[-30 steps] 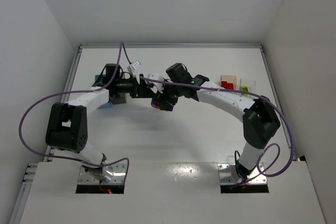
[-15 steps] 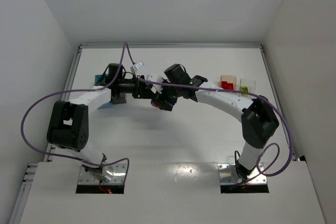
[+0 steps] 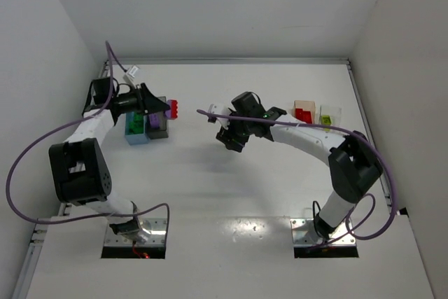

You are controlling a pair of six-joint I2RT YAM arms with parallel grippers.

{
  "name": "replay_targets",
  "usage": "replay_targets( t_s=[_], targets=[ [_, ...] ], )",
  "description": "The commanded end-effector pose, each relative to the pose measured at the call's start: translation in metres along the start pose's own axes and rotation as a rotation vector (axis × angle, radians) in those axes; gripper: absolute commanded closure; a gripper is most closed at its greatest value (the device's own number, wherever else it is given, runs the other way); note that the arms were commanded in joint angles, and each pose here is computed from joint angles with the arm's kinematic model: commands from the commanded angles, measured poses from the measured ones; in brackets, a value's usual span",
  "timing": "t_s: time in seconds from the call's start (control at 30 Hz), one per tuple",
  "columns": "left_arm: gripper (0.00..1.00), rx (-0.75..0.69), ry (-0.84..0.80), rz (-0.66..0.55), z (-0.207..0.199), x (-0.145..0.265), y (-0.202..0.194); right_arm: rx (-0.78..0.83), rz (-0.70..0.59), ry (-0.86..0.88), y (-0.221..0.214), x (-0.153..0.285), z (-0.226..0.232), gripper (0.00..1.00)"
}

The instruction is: Sort the legos into containers by color

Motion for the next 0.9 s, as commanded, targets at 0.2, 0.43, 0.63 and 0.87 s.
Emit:
replay_targets(
  t_s=[0.2, 0.43, 0.63, 0.87],
  targets=[
    [0.9, -0.141, 0.034, 0.008, -0.011, 0.022, 0.004, -0.01, -0.044, -0.038, 0.01, 0.009, -0.009, 0.8],
    [0.9, -0.192, -0.074, 0.069, -0.034, 0.01, -0.019, -0.353, -0.017, 0.175, -0.013, -0.017, -0.002, 0.8],
    [0.9, -0.251, -0.159, 0.121, -0.055, 0.001, -0.035, -0.466, 0.037, 0.176, -0.036, -0.038, -0.01, 0.66],
    [0.9, -0.328, -0.204, 0.2, -0.073, -0.014, -0.067, -0.504, -0.081, 0.204, -0.011, -0.026, -0.026, 0.44]
  ],
)
Point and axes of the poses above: each gripper's point midway between its finger pads, its own x axis back along the fingers, its own z axis along the line the jaws close on, y = z × x, the point moved 5 cm from there along x, back along the fingers, and after that the axes turned 3 degrees about x, right-handed, at the moved point
